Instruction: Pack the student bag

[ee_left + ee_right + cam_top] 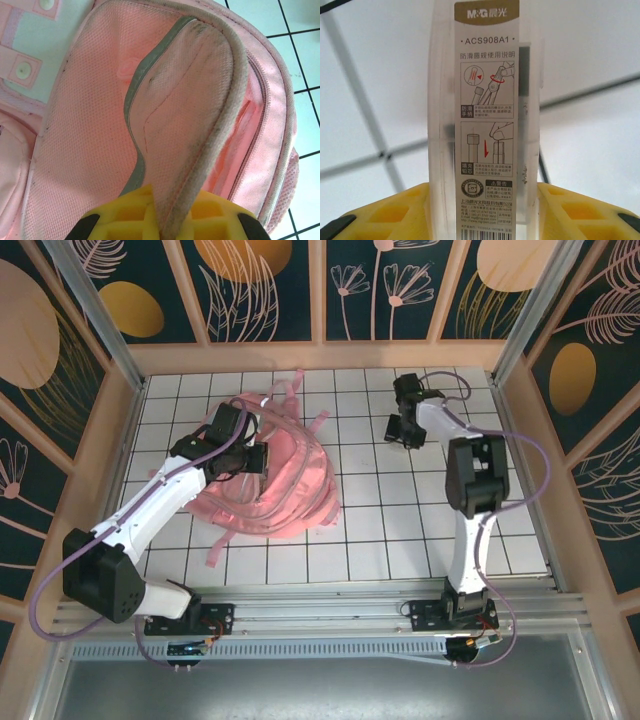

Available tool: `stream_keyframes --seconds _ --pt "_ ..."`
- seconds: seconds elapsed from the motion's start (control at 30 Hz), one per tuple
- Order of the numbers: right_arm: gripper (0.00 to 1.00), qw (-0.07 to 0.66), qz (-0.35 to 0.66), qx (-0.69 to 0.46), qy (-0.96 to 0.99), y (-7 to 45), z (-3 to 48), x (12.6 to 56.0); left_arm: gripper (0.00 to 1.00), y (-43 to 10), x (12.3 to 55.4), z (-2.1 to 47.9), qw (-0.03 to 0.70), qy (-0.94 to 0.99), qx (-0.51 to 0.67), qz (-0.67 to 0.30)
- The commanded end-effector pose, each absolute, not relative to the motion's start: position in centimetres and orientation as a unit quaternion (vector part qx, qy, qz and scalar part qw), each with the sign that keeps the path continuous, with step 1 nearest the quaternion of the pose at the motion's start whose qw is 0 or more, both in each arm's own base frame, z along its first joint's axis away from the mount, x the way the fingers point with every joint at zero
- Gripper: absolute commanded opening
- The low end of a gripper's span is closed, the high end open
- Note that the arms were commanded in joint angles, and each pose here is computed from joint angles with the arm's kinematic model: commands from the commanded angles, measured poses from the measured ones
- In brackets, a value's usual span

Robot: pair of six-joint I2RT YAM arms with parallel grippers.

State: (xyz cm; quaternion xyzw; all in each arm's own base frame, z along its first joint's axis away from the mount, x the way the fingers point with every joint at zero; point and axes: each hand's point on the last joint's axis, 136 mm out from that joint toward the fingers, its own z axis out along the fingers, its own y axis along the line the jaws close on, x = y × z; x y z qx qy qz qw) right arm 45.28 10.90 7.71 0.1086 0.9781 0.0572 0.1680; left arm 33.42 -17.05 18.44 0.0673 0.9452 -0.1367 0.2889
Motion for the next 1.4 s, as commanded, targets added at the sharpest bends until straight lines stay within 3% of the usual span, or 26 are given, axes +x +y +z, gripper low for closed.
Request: stream_keyframes --seconds 0.0,0.23,0.43,0.6,0.8,1.0,1.03,1.1,1.13,1.23,1.37 --pt "0.49 0.219 0.18 0.046 0.958 16.0 15.0 43.1 0.0 -18.2 34.2 20.3 0.323 0.927 0.073 -0.176" --pt "0.5 0.161 0.363 -0.073 0.915 27.3 20.7 34.7 0.0 -19.3 34.4 21.4 0.338 0.914 0.074 -0.212" --pt "0.5 0.097 0.402 -0.154 0.897 35.3 20.0 29.9 0.0 -19.7 34.2 23.6 0.362 0.898 0.068 -0.24" --pt "0.5 0.05 0.407 -0.191 0.892 38.5 18.2 27.2 0.0 -19.7 34.0 23.8 0.364 0.897 0.072 -0.24" --pt "0.53 0.021 0.376 -0.208 0.903 40.3 16.1 27.5 0.0 -19.7 33.4 23.9 0.362 0.895 0.072 -0.251" --pt "0.52 0.121 0.367 -0.147 0.91 41.9 17.2 34.0 0.0 -20.5 32.5 23.3 0.345 0.891 0.057 -0.29" --pt "0.54 0.13 0.377 -0.142 0.906 42.7 17.4 34.6 0.0 -20.8 32.4 23.2 0.341 0.888 0.049 -0.305" --pt "0.71 0.134 0.402 -0.144 0.894 44.6 17.9 34.7 0.0 -21.3 32.4 23.6 0.34 0.882 0.039 -0.324" --pt "0.97 0.136 0.417 -0.149 0.886 45.6 18.3 34.4 0.0 -21.3 32.5 23.7 0.341 0.881 0.036 -0.327" --pt "0.99 0.138 0.456 -0.157 0.865 46.6 20.0 33.2 0.0 -20.8 32.6 23.7 0.344 0.885 0.035 -0.311" --pt "0.99 0.152 0.486 -0.13 0.851 43.3 21.1 31.6 0.0 -20.4 32.7 23.4 0.344 0.891 0.039 -0.293"
